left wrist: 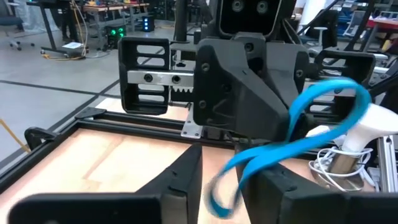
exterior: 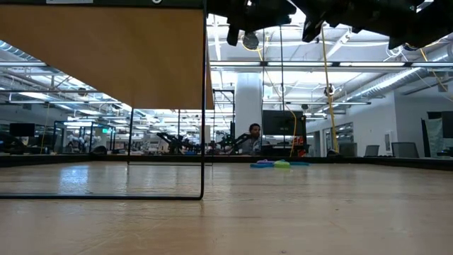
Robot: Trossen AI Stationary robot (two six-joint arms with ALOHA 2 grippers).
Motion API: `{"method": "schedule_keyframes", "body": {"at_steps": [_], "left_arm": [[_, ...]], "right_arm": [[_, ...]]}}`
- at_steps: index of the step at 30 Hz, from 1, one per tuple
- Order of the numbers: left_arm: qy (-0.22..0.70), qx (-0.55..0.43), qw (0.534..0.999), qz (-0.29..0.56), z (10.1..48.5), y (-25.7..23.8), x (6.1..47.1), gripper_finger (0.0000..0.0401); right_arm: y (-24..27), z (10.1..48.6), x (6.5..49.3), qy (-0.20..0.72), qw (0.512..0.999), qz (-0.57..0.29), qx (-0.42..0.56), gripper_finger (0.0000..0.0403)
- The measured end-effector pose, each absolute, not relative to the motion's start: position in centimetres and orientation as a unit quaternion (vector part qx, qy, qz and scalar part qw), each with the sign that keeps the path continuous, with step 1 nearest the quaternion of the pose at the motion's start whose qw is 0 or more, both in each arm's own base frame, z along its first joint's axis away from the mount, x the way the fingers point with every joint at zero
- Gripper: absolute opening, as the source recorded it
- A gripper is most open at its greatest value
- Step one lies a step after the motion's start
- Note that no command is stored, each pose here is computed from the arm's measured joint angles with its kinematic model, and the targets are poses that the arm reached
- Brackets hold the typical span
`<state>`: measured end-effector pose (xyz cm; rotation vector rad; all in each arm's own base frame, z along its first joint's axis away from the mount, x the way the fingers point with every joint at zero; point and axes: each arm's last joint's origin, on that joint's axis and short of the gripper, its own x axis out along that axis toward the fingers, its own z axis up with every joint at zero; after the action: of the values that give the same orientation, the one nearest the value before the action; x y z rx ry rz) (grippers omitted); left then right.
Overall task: Pick & Place Office Desk Supplies
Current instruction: Put the blue rubber band into the center green bin on the shelf
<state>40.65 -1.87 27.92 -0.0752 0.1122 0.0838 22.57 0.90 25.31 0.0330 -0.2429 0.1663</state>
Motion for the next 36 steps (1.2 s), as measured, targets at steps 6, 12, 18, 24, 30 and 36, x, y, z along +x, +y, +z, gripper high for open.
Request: {"method": "schedule_keyframes", "body": {"at_steps": [6,12,18,24,30,36], "left_arm": [[0.056,-0.035,0.997,0.041,27.9,-1.9,40.7,0.0076],[0.057,-0.025,0.998,0.011,27.9,-2.0,40.7,0.0019],[0.055,-0.027,0.998,-0.022,28.0,-2.2,40.7,0.0014],[0.054,-0.029,0.997,-0.047,29.0,-2.3,40.0,0.0008],[0.066,0.003,0.996,-0.055,31.8,-2.4,37.6,0.0005],[0.098,0.018,0.993,-0.061,34.1,-3.4,34.4,0.0006]], "right_arm": [[0.9,25.3,22.6,-0.120,0.989,0.082,0.023,0.0000],[0.9,25.2,22.6,-0.116,0.990,0.080,0.026,0.0007],[0.7,25.1,22.7,-0.109,0.992,0.052,0.025,0.0027],[0.7,25.5,22.3,-0.117,0.991,0.053,0.025,0.0109],[0.7,26.5,21.2,-0.128,0.990,0.054,0.028,0.0191],[0.6,27.2,19.8,-0.113,0.992,0.053,0.028,0.0225]]}}
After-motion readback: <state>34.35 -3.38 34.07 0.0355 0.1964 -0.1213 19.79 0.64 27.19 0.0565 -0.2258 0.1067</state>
